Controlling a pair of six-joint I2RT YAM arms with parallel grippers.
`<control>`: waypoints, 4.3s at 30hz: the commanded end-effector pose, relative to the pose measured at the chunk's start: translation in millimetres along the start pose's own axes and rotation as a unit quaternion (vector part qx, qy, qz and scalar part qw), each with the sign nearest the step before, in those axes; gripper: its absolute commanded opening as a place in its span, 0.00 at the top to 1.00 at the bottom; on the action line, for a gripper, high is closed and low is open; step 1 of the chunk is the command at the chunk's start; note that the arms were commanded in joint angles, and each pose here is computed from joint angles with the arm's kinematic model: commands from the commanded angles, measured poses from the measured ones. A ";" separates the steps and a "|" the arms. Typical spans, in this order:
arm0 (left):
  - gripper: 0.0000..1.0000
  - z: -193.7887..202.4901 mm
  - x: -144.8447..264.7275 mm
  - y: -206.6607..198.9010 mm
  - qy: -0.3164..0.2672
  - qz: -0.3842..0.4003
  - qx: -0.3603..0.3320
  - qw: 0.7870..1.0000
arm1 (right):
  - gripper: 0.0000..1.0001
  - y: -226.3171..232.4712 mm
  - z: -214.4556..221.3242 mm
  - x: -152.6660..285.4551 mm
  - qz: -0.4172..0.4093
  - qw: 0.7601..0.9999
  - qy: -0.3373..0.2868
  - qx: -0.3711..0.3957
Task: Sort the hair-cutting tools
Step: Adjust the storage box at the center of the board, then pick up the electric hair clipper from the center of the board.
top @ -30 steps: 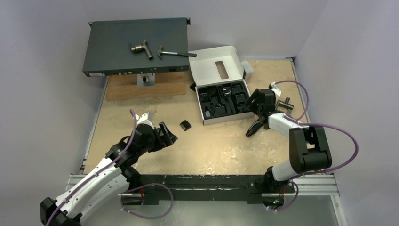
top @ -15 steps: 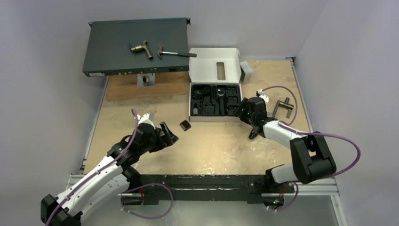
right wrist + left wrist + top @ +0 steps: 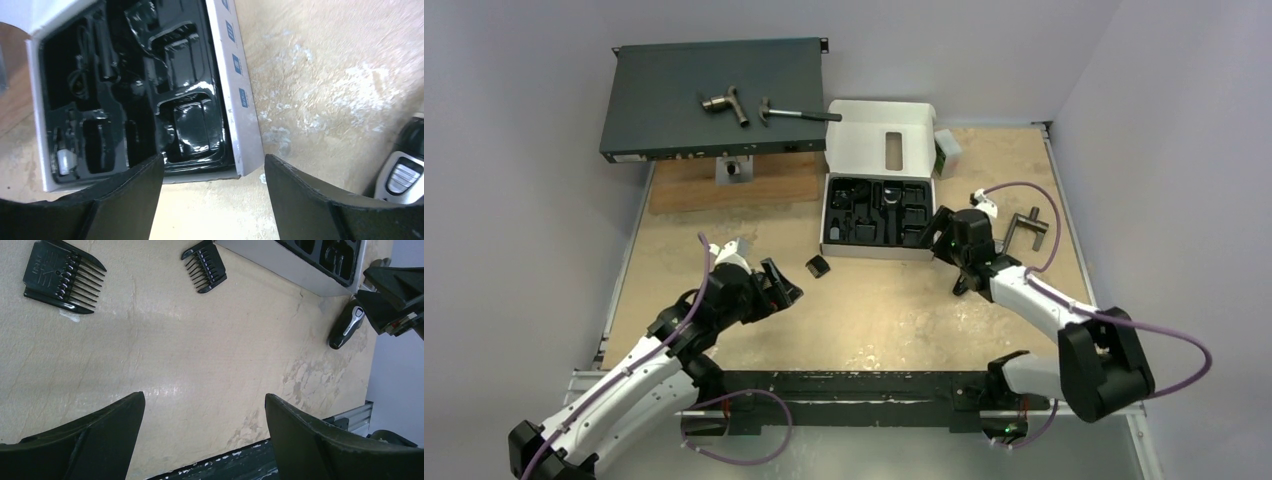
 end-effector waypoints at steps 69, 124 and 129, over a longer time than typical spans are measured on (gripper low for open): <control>0.11 4.3 0.5 10.7 -0.013 -0.011 0.008 1.000 | 0.30 51.6 0.0 73.8 -0.027 0.988 -0.027 0.148; 0.10 3.9 -9.4 8.6 -0.027 0.008 0.017 0.999 | 0.65 -93.3 -12.1 8.3 0.217 0.974 0.024 -0.055; 0.10 3.8 -9.2 8.9 -0.028 0.006 0.018 0.999 | 1.00 -87.2 -23.1 21.2 0.207 0.977 0.003 -0.053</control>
Point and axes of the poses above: each gripper's point midway between its finger pads, its own x axis back along the fingers, its own y axis along the line the jaws close on, z = x × y, the point moved 6 cm from there along x, back along the fingers, and after that the axes turned 3 degrees about -x, right-handed, at the moved point
